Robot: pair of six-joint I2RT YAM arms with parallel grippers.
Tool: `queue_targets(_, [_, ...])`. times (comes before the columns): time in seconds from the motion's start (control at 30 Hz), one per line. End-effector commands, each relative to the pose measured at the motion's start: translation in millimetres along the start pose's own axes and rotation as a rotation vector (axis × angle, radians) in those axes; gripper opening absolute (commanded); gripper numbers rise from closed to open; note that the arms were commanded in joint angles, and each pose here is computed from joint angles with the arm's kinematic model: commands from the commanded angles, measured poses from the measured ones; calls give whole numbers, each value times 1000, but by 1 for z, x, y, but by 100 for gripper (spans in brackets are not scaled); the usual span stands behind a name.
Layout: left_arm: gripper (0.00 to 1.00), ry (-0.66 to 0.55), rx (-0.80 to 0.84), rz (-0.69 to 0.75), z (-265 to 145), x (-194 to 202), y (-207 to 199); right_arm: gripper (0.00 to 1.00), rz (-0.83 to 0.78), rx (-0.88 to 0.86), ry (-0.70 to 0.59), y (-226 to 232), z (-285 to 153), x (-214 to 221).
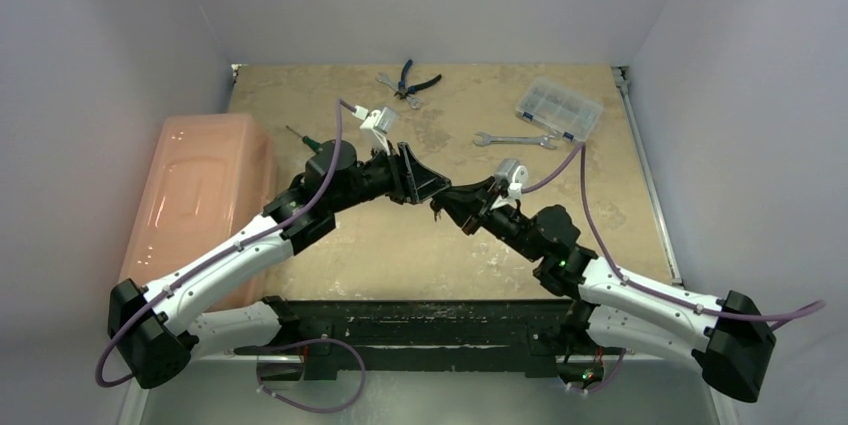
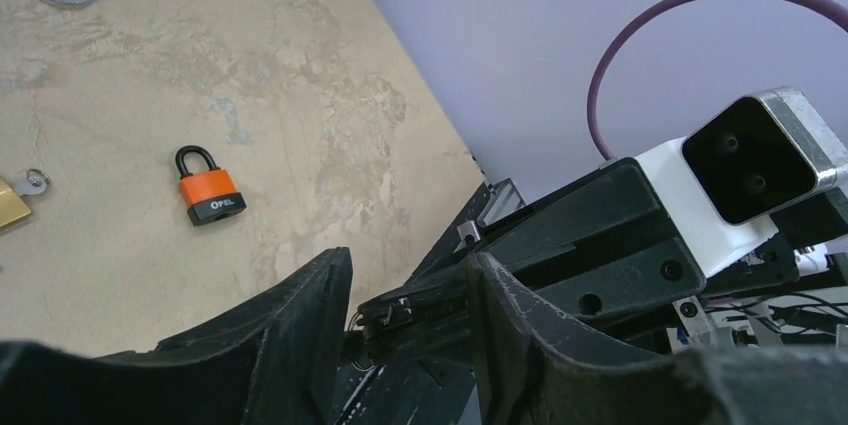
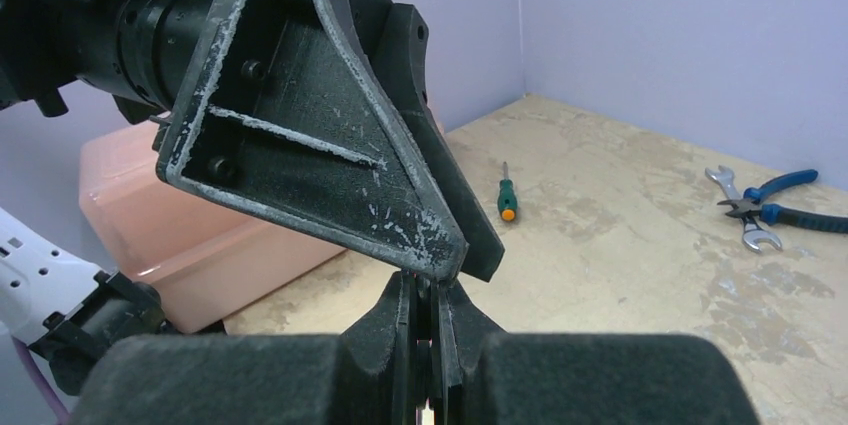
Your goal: Unlock with the key
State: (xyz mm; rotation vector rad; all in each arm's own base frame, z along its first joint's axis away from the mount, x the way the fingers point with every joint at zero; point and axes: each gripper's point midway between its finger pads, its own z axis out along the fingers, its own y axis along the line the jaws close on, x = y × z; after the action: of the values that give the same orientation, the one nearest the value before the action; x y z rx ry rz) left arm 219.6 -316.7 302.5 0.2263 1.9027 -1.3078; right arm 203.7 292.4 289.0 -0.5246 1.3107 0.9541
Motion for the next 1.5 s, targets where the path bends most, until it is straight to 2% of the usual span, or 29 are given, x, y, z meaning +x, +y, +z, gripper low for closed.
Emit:
queue_targets(0.0, [52, -23, 38, 10, 1, -5, -7, 0, 21, 7, -68, 1, 2, -27])
queue_targets(0.17, [83, -45, -79, 61, -5, -13, 9, 0, 63, 149, -27, -23, -10, -10])
queue_targets(0.23, [92, -49, -135, 95, -7, -17, 18, 0, 80, 229, 9, -37, -19, 3])
queue_targets(0.3, [95, -43, -182, 124, -7, -17, 27, 0, 99, 322, 33, -52, -30, 11])
queue_targets(0.5, [95, 18, -316, 134, 13, 1, 70, 0, 124, 577, 56, -88, -68, 9])
queue_targets(0.67, [93, 127, -382, 126, 42, 26, 98, 0, 143, 673, 27, -97, -90, -15])
queue_targets(1.0, [89, 297, -517, 206, 110, 74, 128, 0, 160, 713, -19, -96, -113, -55])
queue_targets(1.23, [83, 354, -570, 273, 143, 99, 149, 0, 172, 792, -49, -104, -133, -71])
queue_targets(1.47, [83, 401, -628, 340, 165, 114, 160, 0, 186, 787, -84, -103, -143, -76])
